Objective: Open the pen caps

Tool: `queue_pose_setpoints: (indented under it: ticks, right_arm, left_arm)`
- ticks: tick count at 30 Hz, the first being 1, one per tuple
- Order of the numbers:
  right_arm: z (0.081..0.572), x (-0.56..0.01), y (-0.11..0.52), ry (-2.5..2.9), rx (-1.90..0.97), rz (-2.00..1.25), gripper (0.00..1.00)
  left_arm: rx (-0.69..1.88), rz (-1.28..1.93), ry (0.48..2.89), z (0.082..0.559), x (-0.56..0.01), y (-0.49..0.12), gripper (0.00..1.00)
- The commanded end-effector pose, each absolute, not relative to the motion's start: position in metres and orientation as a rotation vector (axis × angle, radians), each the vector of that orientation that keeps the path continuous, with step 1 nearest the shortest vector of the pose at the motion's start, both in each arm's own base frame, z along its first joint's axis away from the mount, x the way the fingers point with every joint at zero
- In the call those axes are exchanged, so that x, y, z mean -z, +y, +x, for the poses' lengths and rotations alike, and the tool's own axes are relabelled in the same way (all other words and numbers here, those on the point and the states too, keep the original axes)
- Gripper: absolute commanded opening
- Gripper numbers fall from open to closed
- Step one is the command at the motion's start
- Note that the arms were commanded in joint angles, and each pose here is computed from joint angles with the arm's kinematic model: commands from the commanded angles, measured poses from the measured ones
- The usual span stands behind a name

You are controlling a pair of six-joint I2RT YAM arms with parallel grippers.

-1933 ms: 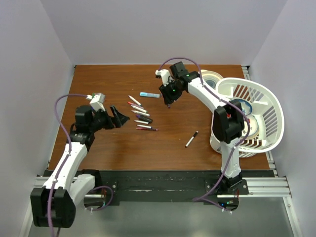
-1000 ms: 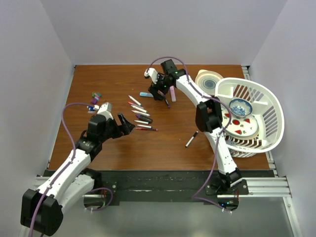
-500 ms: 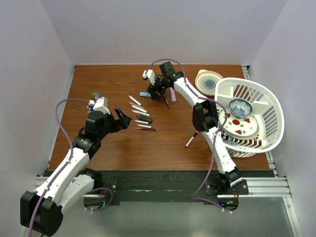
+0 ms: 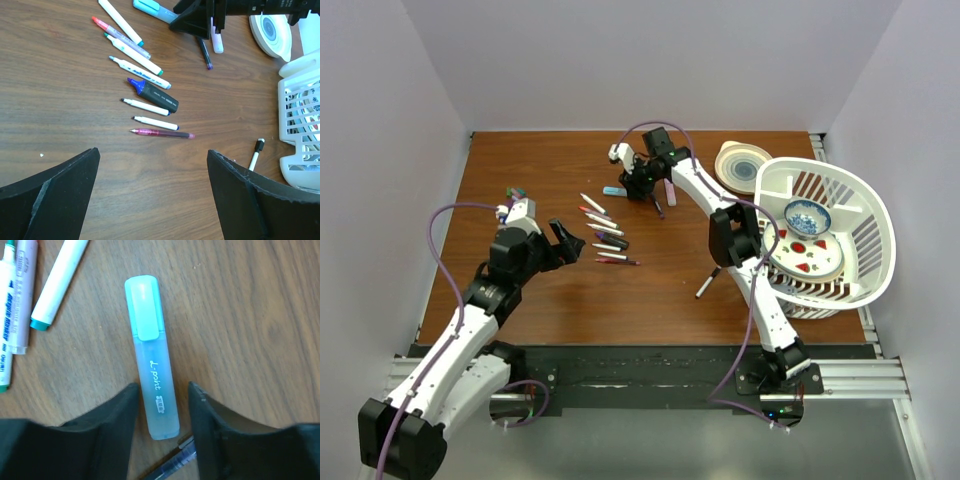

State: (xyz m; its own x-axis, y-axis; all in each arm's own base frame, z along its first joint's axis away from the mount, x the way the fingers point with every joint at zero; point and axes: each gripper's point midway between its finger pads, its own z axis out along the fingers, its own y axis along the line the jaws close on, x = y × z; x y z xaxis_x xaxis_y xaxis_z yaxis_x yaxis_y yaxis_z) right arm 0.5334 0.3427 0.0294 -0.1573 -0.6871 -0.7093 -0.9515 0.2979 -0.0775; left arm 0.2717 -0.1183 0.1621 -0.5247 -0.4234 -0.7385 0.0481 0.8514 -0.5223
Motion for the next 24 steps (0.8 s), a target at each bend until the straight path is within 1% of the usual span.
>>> queue_pose_setpoints:
  ticks: [1,2,4,5,7,8,10,12,13,15,16,17,18,19,20,22,23,24]
  right_arm:
    - [0.524,-0.023,0.341,1.948,-0.559,-1.462,0.41]
    - [0.524,-0.024,0.339,1.956,-0.551,-1.464,0.35]
    - [0.518,-0.022,0.334,1.984,-0.546,-1.467,0.28]
    - [0.516,-0.022,0.333,1.997,-0.545,-1.464,0.22]
    - [0.509,-0.026,0.331,2.02,-0.556,-1.453,0.16]
    - [0.506,-0.029,0.332,2.021,-0.576,-1.452,0.08]
    - [0.496,-0.036,0.332,2.055,-0.619,-1.411,0.0]
    - [0.488,-0.037,0.332,2.074,-0.666,-1.371,0.0]
    - [0.485,-0.054,0.335,2.076,-0.685,-1.321,0.0]
    - [0.479,-0.057,0.336,2.091,-0.718,-1.269,0.0]
    - [0.477,-0.079,0.337,2.09,-0.738,-1.211,0.0]
    - [0.474,-0.086,0.337,2.094,-0.754,-1.184,0.0]
    - [0.467,-0.091,0.337,2.1,-0.779,-1.167,0.0]
    - [0.463,-0.099,0.337,2.114,-0.804,-1.126,0.0]
    - [0.458,-0.125,0.336,2.079,-0.809,-1.106,0.0]
    - [0.443,-0.129,0.334,2.101,-0.857,-1.067,0.0]
    - [0.436,-0.15,0.332,2.07,-0.87,-1.056,0.0]
    - [0.423,-0.144,0.33,2.107,-0.909,-1.039,0.0]
  left_arm:
    - [0.638,-0.267,1.995,0.274,-0.181,-0.121,0.94]
    - [0.643,-0.268,2.001,0.273,-0.179,-0.122,0.94]
    - [0.658,-0.264,2.002,0.272,-0.178,-0.124,0.94]
    - [0.666,-0.266,2.002,0.271,-0.178,-0.125,0.94]
    - [0.683,-0.272,2.001,0.269,-0.177,-0.126,0.94]
    - [0.698,-0.27,1.996,0.268,-0.179,-0.128,0.94]
    - [0.726,-0.281,1.989,0.267,-0.179,-0.13,0.94]
    - [0.77,-0.276,1.985,0.265,-0.179,-0.136,0.95]
    - [0.795,-0.271,1.967,0.266,-0.183,-0.139,0.95]
    - [0.848,-0.268,1.969,0.265,-0.183,-0.146,0.95]
    - [0.874,-0.258,1.95,0.267,-0.187,-0.15,0.95]
    - [0.905,-0.25,1.955,0.266,-0.187,-0.154,0.95]
    - [0.935,-0.264,1.959,0.266,-0.187,-0.158,0.95]
    - [0.972,-0.246,1.904,0.271,-0.2,-0.162,0.95]
    - [1.004,-0.244,1.916,0.27,-0.196,-0.167,0.95]
    - [1.075,-0.255,1.861,0.274,-0.207,-0.174,0.96]
    - [1.103,-0.255,1.866,0.273,-0.202,-0.177,0.96]
    - [1.139,-0.284,1.857,0.274,-0.203,-0.18,0.96]
